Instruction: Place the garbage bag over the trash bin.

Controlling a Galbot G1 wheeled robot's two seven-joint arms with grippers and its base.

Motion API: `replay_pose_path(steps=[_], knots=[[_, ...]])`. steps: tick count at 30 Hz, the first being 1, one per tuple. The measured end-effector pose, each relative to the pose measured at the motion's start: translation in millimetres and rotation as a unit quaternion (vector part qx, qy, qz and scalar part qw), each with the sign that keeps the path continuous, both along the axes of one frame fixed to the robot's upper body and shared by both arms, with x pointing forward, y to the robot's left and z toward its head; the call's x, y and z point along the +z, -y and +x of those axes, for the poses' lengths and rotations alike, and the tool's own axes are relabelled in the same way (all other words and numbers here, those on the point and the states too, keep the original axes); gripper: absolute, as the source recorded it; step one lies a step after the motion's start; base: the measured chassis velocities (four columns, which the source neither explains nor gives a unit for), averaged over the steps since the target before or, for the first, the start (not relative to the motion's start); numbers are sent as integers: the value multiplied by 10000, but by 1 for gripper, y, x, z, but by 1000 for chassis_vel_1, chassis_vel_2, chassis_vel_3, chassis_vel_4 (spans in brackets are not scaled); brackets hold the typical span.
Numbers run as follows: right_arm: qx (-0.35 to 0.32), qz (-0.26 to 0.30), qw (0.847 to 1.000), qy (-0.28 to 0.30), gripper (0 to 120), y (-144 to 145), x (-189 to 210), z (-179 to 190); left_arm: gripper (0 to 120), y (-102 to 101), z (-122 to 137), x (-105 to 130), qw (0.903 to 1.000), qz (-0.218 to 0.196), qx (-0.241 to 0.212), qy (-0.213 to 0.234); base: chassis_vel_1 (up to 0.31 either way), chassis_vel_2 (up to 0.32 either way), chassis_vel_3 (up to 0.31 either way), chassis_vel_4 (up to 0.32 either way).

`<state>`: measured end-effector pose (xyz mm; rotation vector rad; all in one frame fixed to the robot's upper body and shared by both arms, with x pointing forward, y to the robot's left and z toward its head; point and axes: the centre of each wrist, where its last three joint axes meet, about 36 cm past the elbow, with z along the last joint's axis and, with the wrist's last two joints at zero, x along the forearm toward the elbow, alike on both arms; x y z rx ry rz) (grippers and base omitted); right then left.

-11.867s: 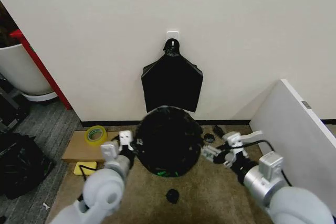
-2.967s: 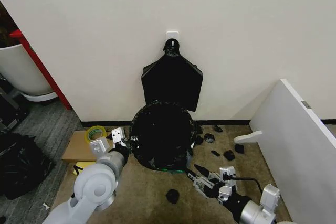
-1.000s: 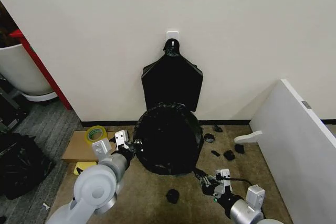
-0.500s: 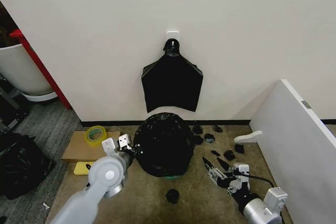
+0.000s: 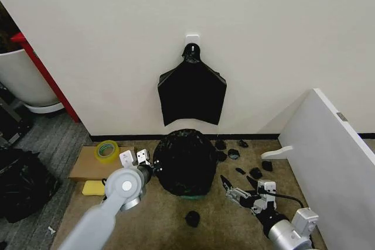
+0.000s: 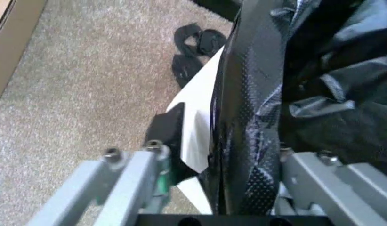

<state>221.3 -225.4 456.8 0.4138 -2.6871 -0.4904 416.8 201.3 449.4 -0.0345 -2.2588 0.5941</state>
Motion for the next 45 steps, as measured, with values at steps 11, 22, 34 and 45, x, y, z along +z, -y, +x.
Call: replay_pose_path(steps=[11,22,34,45], knots=[[-40,-1,10000,24,100,1,1,2,72,-4,-7,20,9996,-7,-128,247,0,0,0,0],[-325,-406,9982,312,100,-4,-12,12,100,-9,-49,45,9859,196,-368,1622,0,0,0,0],[-1360,-1557,9537,2186,100,-18,-50,10,100,-13,-136,-2,8791,1488,-78,4528,0,0,0,0],[-1348,-2045,9208,3036,100,-22,-52,-1,100,-6,-205,-46,8347,2200,-28,5048,0,0,0,0]])
